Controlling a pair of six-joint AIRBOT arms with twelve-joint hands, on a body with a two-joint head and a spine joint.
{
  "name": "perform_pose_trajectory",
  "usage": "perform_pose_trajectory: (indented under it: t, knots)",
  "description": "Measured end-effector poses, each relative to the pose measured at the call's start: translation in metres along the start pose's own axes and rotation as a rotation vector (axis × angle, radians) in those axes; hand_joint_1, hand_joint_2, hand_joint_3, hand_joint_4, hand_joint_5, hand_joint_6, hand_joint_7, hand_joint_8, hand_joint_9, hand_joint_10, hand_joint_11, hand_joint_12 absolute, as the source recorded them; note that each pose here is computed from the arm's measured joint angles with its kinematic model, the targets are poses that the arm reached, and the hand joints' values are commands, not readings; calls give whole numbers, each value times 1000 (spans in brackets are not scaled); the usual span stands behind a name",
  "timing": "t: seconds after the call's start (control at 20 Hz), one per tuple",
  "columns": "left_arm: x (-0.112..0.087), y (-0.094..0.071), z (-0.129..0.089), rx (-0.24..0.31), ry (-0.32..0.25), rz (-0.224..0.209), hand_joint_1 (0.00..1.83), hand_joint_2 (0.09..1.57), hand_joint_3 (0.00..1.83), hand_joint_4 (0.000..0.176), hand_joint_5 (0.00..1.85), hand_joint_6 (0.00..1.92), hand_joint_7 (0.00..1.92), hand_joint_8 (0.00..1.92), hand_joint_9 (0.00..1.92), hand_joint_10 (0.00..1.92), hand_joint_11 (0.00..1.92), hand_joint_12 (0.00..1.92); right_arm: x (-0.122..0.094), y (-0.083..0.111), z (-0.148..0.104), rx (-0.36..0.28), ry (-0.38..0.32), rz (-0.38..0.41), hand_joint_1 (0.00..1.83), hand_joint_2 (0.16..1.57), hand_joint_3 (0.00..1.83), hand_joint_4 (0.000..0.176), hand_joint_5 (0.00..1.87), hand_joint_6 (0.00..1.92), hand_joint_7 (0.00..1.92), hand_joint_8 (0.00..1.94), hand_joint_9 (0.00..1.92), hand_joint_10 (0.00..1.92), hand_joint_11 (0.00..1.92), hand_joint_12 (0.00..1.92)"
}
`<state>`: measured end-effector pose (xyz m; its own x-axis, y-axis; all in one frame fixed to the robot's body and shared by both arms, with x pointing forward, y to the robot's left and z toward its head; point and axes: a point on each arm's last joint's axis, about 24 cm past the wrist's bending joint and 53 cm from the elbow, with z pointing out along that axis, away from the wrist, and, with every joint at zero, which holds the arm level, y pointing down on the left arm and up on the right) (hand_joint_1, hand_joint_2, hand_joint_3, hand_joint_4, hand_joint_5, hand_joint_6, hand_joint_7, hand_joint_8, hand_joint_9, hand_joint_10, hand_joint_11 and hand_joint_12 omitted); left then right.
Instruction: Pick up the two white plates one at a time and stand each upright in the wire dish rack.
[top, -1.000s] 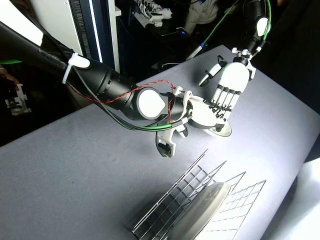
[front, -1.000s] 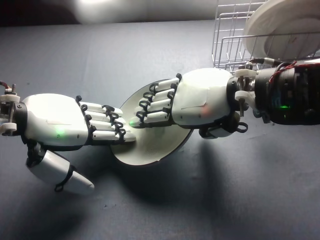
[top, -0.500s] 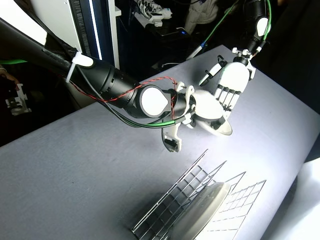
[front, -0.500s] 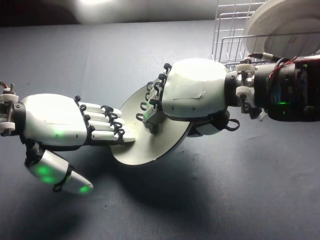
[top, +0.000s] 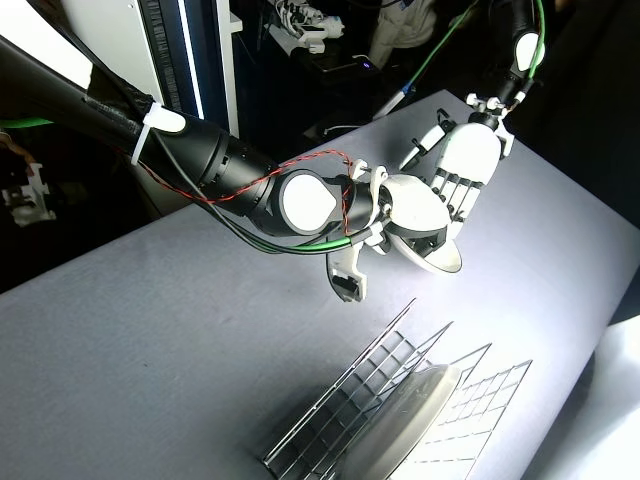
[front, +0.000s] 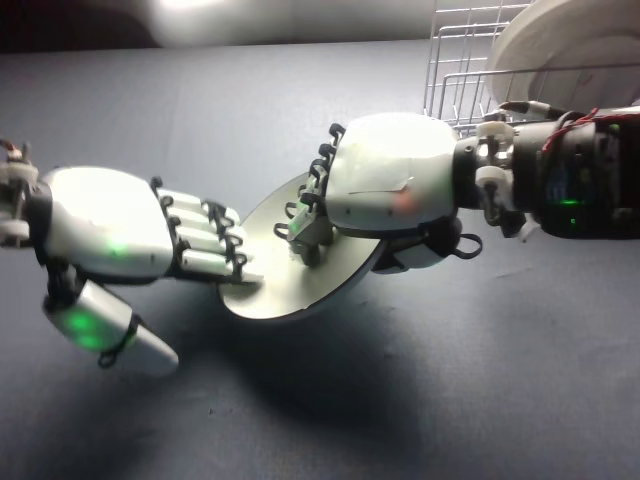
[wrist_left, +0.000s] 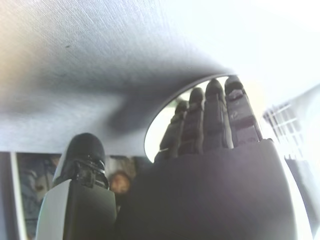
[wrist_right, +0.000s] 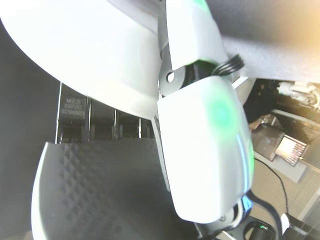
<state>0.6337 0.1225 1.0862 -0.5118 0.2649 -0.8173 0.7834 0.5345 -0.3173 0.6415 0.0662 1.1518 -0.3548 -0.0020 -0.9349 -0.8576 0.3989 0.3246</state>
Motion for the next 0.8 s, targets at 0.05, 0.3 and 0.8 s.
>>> perform_pose_trajectory:
  t: [0.05,0.3,0.8]
  knots:
    - [-15,1,-8,-4,-33,8,0,1200,1,0,0,0,0,0,0,0,0,0,-5,0,-2,0,-7,-3,1495,1079,0,0,962,905,1013,856,1009,878,876,1453]
    - [-42,-3,-27,1,-94,28,0,1211,6,0,0,0,0,0,0,0,0,0,-30,12,-12,-7,-60,39,1494,1086,0,0,927,947,990,864,1015,905,865,1469]
    - [-77,9,-70,-43,-169,45,0,1196,0,0,7,2,0,0,0,0,0,0,-84,23,-54,18,-185,164,1494,1083,0,0,933,962,997,866,1007,886,878,1449]
